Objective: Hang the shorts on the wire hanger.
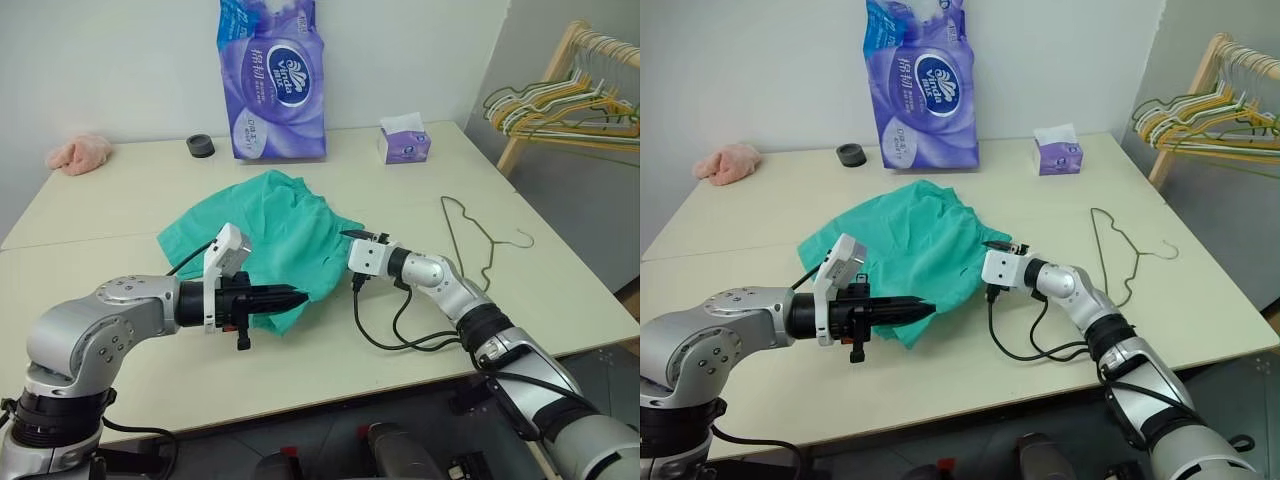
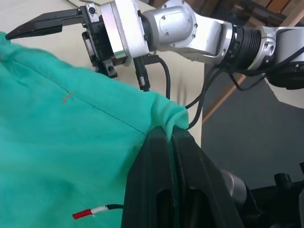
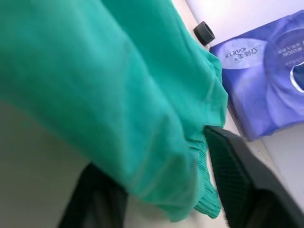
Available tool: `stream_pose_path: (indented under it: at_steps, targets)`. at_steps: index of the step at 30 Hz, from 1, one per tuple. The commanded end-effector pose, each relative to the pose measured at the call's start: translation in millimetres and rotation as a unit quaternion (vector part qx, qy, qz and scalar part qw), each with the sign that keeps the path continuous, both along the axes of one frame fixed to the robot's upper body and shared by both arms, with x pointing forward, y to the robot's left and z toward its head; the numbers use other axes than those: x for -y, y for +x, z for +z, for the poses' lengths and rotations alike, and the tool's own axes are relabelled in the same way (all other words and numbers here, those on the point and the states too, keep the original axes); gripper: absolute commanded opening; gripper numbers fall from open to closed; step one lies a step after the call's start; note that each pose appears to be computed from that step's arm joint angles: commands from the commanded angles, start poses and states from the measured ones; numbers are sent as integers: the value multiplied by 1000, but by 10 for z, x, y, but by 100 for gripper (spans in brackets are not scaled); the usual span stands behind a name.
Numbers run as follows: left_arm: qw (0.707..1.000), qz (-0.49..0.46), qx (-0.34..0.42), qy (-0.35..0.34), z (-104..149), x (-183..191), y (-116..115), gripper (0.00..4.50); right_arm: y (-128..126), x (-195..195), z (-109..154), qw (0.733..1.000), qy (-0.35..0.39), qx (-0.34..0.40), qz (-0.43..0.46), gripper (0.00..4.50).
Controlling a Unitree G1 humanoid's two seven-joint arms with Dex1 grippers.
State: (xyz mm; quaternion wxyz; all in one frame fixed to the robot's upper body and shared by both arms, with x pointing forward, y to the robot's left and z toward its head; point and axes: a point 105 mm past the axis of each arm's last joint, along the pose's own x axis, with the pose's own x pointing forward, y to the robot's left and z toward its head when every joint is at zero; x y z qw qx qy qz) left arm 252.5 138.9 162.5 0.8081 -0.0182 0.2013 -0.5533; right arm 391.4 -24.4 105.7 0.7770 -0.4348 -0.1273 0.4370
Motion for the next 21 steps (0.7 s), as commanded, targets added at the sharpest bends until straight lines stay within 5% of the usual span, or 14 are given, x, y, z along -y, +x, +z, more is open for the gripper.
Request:
stream_pose_path:
  at_steps: [1, 4, 14, 21]
  targets:
    - [1000, -12, 21, -3, 88, 7, -31, 0, 56, -50, 198, 999, 11, 45, 1, 106]
    - [1000, -11, 19, 2, 65, -19, -37, 0, 131, -3, 234, 997, -3, 72, -19, 3]
    - [999, -7, 8, 30, -106, -130, 45, 0, 264, 398, 367, 988, -64, 129, -52, 3]
    - [993, -12, 37, 110, -406, -247, 163, 0, -3, 873, 263, 977, -183, 111, -28, 3]
